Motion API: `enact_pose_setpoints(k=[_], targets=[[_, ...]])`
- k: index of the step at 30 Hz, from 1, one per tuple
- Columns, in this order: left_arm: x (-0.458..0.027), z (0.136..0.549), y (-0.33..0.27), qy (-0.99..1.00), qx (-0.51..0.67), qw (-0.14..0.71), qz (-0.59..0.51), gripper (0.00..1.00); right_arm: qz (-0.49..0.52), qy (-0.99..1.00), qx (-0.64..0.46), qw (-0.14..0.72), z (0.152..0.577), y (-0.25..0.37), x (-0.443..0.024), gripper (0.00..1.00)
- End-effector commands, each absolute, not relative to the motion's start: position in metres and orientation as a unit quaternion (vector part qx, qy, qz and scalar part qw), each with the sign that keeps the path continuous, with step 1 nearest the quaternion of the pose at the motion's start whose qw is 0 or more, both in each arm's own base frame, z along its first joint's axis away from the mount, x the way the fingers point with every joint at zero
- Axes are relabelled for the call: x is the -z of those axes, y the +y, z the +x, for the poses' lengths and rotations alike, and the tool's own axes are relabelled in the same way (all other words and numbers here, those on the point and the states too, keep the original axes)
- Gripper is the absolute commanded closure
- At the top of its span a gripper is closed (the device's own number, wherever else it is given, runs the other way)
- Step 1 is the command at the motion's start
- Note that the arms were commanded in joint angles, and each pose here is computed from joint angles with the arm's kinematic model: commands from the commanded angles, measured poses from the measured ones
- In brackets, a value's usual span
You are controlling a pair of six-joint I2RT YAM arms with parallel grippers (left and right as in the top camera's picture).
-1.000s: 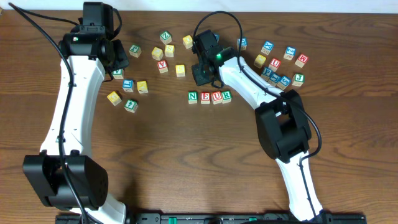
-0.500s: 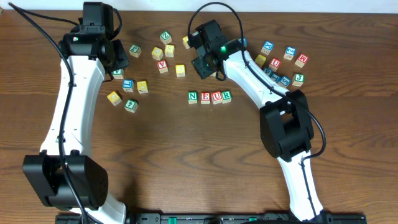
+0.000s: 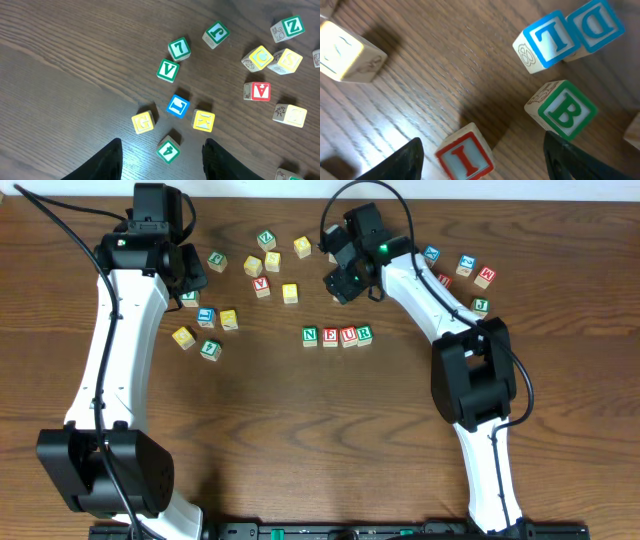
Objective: Spell out NEURIPS
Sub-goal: 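Lower the right gripper and grasp the red I block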
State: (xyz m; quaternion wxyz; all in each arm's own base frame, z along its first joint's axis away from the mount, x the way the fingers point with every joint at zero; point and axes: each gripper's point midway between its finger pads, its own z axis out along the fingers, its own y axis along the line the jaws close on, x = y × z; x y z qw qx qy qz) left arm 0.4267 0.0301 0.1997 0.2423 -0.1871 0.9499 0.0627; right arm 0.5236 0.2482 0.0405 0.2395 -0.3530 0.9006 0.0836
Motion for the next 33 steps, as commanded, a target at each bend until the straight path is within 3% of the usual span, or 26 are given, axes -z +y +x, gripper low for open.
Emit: enact_pose_setpoints(k=[1,8,15,22,33], targets=[[-0.216,0.425,0.033,0.944,-0.064,0.262,-0.193,0.49,-0.383,0.889,-0.102,0.23,0.518,0.261,-0.029,0.3],[-0.216,0.425,0.033,0.944,-0.064,0.262,-0.192,0.49,-0.393,0.886,-0.101,0.225,0.515,0.265,-0.021,0.34],[-0.216,0.425,0.033,0.944,-0.064,0.262,-0.192,0.5,-0.391,0.888,-0.084,0.225,0.518,0.259,-0.019,0.53],[-0.216,0.425,0.033,0.944,-0.064,0.262,-0.192,0.5,-0.374,0.898,-0.073,0.22,0.52,0.252,-0.017,0.64],[-0.216,0.425,0.033,0.944,-0.064,0.262,-0.192,0.49,-0.242,0.945,-0.035,0.219,0.526,0.229,-0.03,0.71]])
